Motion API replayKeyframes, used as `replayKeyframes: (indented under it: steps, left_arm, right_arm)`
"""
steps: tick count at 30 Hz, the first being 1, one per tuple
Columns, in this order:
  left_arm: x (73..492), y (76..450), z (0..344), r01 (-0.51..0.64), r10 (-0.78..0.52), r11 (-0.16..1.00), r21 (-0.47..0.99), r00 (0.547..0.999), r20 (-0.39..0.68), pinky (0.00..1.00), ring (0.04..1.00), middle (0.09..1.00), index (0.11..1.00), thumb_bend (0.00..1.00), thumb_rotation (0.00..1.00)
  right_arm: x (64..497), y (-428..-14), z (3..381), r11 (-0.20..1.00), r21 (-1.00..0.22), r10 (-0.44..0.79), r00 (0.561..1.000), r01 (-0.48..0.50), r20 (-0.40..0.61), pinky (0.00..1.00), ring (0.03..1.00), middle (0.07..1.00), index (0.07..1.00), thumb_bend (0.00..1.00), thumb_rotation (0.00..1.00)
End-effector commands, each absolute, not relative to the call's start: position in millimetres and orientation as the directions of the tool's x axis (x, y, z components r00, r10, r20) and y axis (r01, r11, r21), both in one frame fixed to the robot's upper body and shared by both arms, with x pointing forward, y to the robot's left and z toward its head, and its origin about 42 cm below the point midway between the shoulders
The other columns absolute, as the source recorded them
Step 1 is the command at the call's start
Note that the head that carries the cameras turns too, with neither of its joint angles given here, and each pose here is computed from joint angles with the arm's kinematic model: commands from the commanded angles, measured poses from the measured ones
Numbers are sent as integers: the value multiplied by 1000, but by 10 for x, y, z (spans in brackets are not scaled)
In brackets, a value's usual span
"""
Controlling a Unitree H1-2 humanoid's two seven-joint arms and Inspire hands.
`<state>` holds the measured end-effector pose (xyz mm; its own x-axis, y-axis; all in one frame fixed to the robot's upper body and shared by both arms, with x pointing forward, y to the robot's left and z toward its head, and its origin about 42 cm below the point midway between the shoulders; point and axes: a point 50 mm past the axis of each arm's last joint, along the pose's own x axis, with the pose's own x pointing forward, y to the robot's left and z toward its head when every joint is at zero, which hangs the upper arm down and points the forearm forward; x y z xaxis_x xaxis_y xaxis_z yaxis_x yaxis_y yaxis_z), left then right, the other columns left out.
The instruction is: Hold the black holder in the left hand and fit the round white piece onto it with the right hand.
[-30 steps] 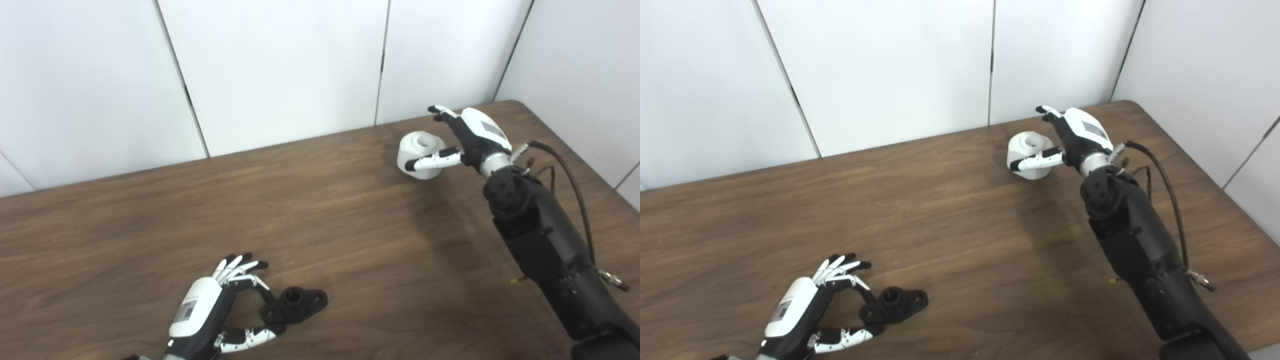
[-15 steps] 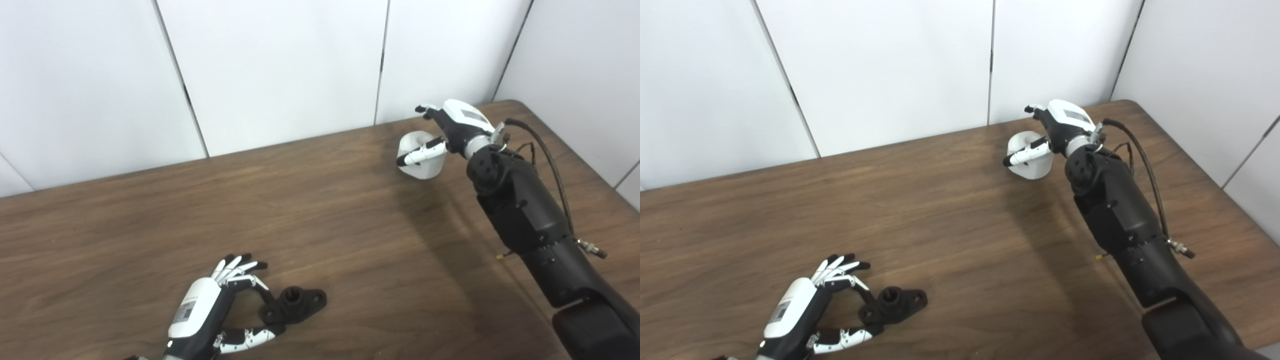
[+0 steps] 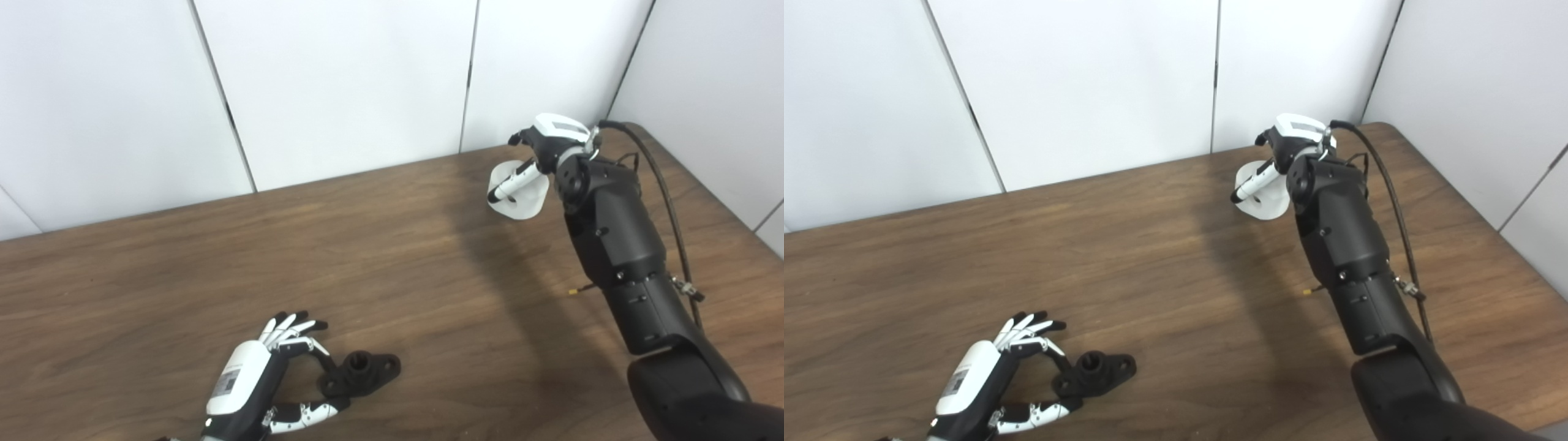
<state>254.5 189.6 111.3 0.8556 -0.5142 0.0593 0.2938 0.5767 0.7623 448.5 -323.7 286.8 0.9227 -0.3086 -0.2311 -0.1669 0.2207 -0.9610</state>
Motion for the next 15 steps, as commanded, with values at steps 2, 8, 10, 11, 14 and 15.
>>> replayKeyframes:
  steps: [2, 8, 10, 11, 14, 15]
  left_arm:
    - [2512, 1927, 1121, 293, -505, 568, 769, 862, 45, 1000, 947, 842, 489, 514, 60]
    - [2509, 1918, 1127, 290, -505, 568, 770, 862, 48, 1000, 947, 841, 489, 514, 59]
    - [2505, 1915, 1137, 292, -504, 569, 769, 862, 46, 1000, 948, 842, 489, 514, 59]
    - [2504, 1914, 1140, 292, -505, 570, 768, 862, 47, 1000, 948, 842, 489, 514, 59]
    - [2502, 1913, 1140, 293, -505, 572, 766, 862, 47, 1000, 947, 841, 489, 514, 59]
    - [2501, 1910, 1143, 294, -504, 570, 767, 863, 44, 1000, 948, 842, 489, 514, 59]
  right_arm:
    - [4556, -3212, 3256, 166, -981, -323, 935, -96, -146, 722, 889, 876, 840, 957, 409]
    - [4588, -3188, 3260, 141, -983, -333, 930, -115, -156, 715, 861, 853, 832, 965, 401]
    - [4587, -3189, 3263, 126, -985, -339, 928, -119, -155, 727, 871, 855, 836, 962, 406]
    - [4587, -3191, 3265, 123, -985, -342, 927, -120, -156, 742, 886, 864, 841, 959, 405]
    - [4585, -3186, 3270, 114, -985, -345, 924, -131, -163, 748, 896, 869, 841, 951, 397]
    - [4585, -3186, 3266, 110, -984, -346, 923, -139, -169, 742, 893, 867, 837, 950, 399]
